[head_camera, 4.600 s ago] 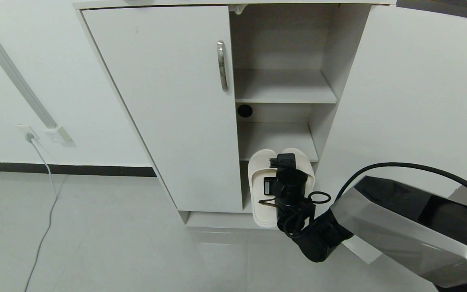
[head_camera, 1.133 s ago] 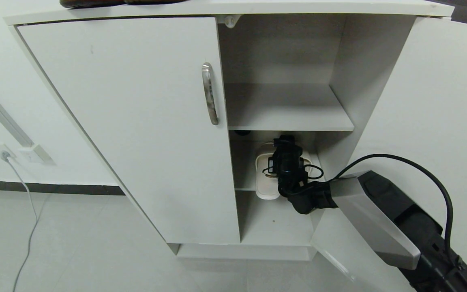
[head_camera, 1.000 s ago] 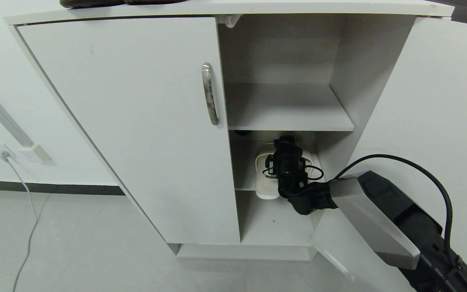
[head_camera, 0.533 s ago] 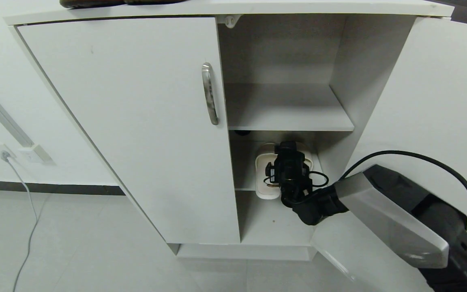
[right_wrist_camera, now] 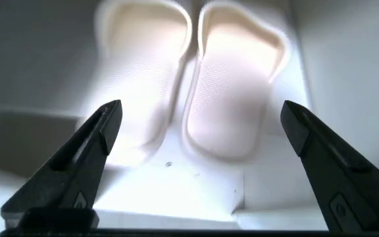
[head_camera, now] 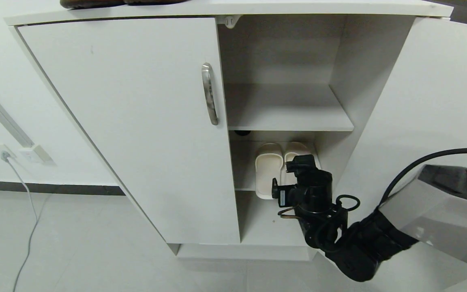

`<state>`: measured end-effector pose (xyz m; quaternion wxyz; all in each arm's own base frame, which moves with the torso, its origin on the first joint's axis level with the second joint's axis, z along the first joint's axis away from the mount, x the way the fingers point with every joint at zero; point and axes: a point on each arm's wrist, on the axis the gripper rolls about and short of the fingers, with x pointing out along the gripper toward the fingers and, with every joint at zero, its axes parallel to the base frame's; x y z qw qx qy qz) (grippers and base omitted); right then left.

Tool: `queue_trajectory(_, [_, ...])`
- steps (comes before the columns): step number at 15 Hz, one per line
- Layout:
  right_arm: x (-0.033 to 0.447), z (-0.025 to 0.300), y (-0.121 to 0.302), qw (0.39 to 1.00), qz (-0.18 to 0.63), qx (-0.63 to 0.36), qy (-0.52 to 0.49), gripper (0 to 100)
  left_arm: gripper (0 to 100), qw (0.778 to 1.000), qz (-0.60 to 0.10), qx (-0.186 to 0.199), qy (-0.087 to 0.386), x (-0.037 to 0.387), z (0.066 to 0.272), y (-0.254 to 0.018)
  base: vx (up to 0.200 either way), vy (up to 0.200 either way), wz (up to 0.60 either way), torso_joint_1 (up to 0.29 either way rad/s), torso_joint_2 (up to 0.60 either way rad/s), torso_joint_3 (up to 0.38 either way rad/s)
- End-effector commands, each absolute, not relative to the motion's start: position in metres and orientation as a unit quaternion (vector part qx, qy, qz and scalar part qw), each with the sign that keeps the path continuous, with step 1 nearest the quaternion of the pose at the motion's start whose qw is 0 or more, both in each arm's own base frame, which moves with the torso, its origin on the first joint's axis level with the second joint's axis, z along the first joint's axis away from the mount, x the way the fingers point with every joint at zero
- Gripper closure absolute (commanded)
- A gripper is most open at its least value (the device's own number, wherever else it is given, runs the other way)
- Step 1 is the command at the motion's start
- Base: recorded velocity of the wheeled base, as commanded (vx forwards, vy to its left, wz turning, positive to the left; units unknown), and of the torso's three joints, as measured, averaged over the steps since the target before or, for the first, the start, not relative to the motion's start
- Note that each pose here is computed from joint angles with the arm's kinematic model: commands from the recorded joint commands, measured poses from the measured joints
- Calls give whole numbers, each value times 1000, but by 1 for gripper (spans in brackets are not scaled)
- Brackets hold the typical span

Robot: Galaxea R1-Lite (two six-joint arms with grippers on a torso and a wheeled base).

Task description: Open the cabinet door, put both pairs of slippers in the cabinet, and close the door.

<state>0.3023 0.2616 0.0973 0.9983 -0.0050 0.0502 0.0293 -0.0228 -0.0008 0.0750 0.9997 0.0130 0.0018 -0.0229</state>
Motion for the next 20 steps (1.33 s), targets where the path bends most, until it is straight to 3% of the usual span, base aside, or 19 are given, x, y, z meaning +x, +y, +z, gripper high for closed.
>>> queue_trajectory(1, [279, 120, 259, 998, 47, 16, 38, 0, 100, 1000, -23, 13, 2, -23, 75, -1, 0, 0, 0, 0, 0, 0])
queue_trajectory(8, [276, 112, 262, 997, 54, 9, 47, 0, 100, 1000, -23, 13, 2, -23, 75, -1, 0, 0, 0, 0, 0, 0])
queue_trajectory(17, [271, 111, 262, 998, 49, 6, 49, 0, 100, 1000, -23, 13, 2, -23, 75, -1, -200, 0, 0, 3, 4, 2])
queue_trajectory(20, [269, 112, 261, 998, 49, 6, 49, 0, 100, 1000, -23, 13, 3, -23, 75, -1, 0, 0, 0, 0, 0, 0])
